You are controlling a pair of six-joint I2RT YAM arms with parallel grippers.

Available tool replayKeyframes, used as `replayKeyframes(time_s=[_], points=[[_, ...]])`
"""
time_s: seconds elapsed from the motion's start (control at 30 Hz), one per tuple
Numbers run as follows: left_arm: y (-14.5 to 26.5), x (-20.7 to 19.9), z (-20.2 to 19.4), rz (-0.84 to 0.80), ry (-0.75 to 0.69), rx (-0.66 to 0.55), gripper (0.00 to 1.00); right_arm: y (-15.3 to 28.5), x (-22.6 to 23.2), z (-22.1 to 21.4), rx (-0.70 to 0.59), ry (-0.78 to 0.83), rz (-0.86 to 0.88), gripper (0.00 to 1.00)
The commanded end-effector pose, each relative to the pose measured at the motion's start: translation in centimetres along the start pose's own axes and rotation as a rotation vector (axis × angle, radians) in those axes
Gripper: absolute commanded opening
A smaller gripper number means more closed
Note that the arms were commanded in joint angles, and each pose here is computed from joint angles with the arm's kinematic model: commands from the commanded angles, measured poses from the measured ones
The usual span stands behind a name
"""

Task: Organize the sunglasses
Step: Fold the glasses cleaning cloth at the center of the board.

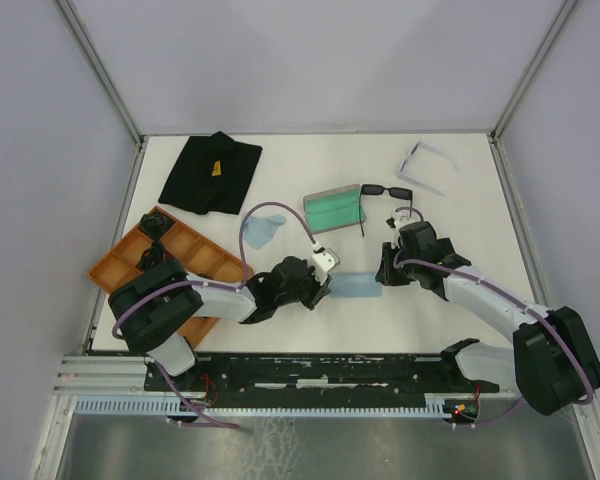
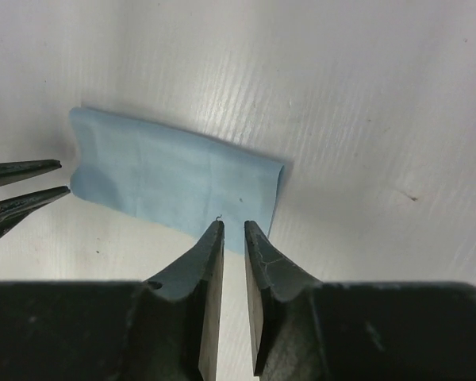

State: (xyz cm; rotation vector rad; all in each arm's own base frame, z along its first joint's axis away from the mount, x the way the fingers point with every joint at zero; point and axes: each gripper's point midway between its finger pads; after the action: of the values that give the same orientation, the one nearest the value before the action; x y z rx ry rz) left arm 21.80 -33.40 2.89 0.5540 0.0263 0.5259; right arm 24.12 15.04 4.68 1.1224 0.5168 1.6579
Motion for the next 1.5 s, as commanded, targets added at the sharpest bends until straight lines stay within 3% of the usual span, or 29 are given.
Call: replayKeyframes(time_s=[0.0, 0.17, 0.33, 0.57, 1.0, 1.47], points=[[1.0, -0.9, 2.9, -0.03, 0.052, -0.108, 0.28, 0.6, 0.6, -0.4, 0.022, -0.003, 0.03, 0.25], [2.5, -1.0, 3.1, -0.024, 0.094, -0.131, 0.31, 1.5, 0.0, 0.0, -0.02, -0.023, -0.005, 0.35], [3.6, 0.7, 4.2, 0.072, 0.173, -0.159, 0.42, 2.1, -1.2, 1.7, -0.11, -0.056, -0.092, 0.44], [2.4, 3.7, 5.7, 0.217, 0.329, -0.122, 0.44, 1.3, -1.4, 3.7, -0.142, -0.072, -0.151, 0.56], [-1.2, 4.4, 5.3, 0.28, 0.46, -0.076, 0.43, -1.7, -1.0, 3.9, -0.081, -0.114, -0.145, 0.55], [-2.5, 4.9, 5.0, 0.311, 0.525, -0.061, 0.43, -2.8, -1.2, 4.1, -0.081, -0.176, -0.139, 0.47]])
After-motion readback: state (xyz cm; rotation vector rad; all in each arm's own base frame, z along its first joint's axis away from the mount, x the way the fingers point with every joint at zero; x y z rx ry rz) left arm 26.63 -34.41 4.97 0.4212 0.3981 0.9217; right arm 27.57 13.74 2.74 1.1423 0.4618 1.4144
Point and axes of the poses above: each gripper's point midway between its finger pads, its own y axis back along the fingers, its own x axis along the line the jaws close on, z = x × y, and after that the axes turned 12 degrees about -y, right-handed
